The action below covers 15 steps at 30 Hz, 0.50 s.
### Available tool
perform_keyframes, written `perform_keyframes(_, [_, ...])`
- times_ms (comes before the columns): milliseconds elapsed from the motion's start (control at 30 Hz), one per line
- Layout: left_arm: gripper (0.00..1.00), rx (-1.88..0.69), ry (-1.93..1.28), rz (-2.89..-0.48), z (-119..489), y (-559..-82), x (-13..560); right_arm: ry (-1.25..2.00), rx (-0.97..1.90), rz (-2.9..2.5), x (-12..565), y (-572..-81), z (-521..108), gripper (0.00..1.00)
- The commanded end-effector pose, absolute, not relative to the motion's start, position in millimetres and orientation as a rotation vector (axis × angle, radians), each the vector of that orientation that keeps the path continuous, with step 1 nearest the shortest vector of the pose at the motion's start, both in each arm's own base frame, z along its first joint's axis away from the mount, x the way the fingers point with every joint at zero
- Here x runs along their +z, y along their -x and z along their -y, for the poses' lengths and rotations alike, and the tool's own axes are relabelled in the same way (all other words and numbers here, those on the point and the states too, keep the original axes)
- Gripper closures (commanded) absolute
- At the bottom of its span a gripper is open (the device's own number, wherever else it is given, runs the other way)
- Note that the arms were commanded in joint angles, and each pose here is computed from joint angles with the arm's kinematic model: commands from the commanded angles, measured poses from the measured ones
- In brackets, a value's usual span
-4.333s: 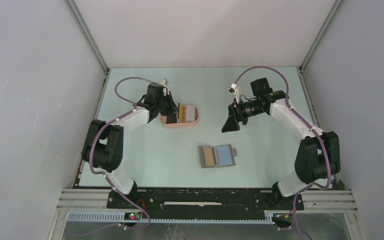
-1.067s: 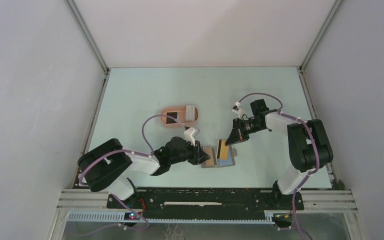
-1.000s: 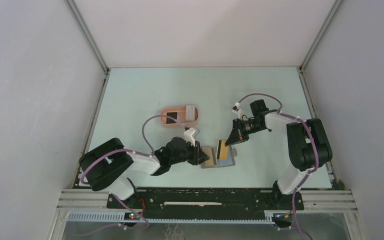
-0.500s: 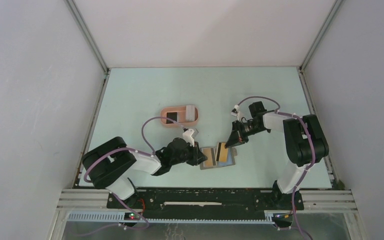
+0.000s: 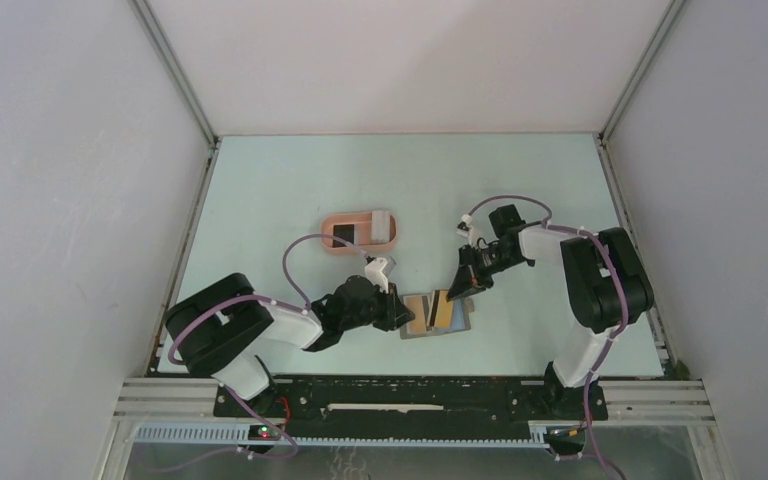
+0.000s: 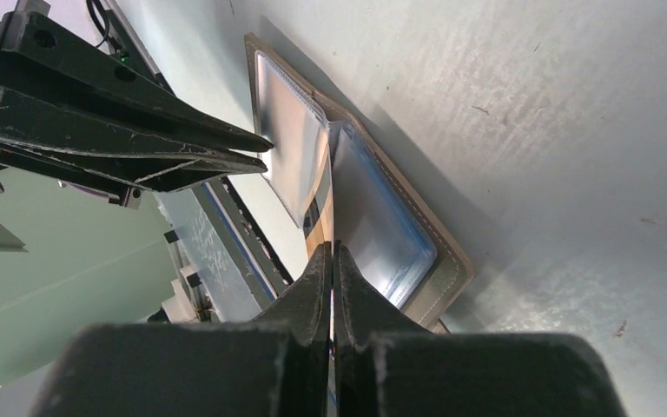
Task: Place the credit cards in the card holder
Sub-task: Insert the credit card into the card holder.
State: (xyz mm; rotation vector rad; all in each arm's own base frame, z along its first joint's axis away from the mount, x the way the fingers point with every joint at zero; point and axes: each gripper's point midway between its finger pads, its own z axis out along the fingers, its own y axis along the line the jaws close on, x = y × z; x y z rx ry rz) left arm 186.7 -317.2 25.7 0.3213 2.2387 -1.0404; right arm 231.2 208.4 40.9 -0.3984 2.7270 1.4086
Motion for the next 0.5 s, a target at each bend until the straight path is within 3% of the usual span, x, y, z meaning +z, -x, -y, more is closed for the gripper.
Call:
perform_keyframes(0, [0.82, -0.993, -0.298, -2.267, 314, -189, 17, 0.423, 1.369, -2.712, 43, -240, -216, 1.00])
perform_keyframes(467, [0.82, -0.990, -0.295, -2.270, 312, -188, 16, 0.487, 1.342, -2.810, 28, -221, -219, 1.00])
